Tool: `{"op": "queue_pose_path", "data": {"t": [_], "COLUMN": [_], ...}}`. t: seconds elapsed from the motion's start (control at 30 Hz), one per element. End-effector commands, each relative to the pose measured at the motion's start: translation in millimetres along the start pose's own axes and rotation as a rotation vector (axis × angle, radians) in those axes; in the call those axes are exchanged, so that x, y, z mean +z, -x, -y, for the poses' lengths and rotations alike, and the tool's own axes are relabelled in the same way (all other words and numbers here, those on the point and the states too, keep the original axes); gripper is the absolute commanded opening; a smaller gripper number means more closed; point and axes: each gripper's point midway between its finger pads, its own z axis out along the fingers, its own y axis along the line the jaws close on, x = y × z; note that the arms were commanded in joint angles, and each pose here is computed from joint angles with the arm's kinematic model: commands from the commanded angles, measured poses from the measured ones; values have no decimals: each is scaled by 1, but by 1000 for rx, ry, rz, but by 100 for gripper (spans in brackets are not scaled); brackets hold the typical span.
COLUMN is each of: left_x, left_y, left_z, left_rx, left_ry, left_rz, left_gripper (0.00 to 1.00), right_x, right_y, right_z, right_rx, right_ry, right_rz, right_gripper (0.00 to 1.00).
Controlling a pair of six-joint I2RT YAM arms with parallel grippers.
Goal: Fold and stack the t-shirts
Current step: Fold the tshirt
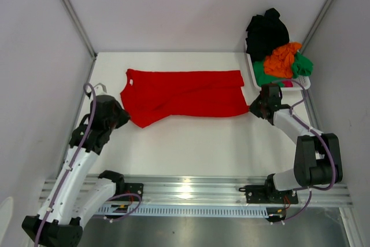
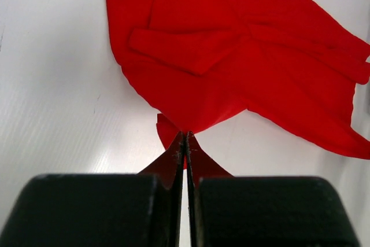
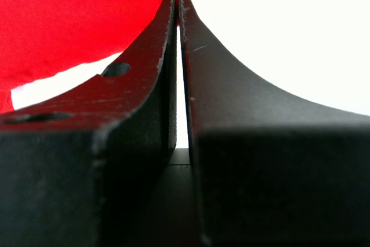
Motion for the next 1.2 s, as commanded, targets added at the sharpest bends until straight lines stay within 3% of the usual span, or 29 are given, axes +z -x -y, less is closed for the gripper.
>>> {"op": "queue_pose_path", "data": {"t": [0.0,0.33,0.67,0.9,1.17], "left_x": [-7,-8,7,39,85], "left_y": [26,51,93,113,129], "left_z": [19,30,68,91,119], "left_rx": [19,106,224,298,297], "left_ry": [-68,-84,-152,-146,-145], "left_rz": [68,139,217,224,202], "left_gripper": [1,1,1,1,1], "right_x": [-7,-7,10,38,79], "right_y": [24,34,63,75,81], "right_z": [-19,-27,-60,-86,-80], "right_rx": [-11,-15,-77,-145,-143], "right_ry": [61,82,123,150,134], "right_rz": [65,91,117,104,40], "right_gripper": [0,0,0,0,0]}}
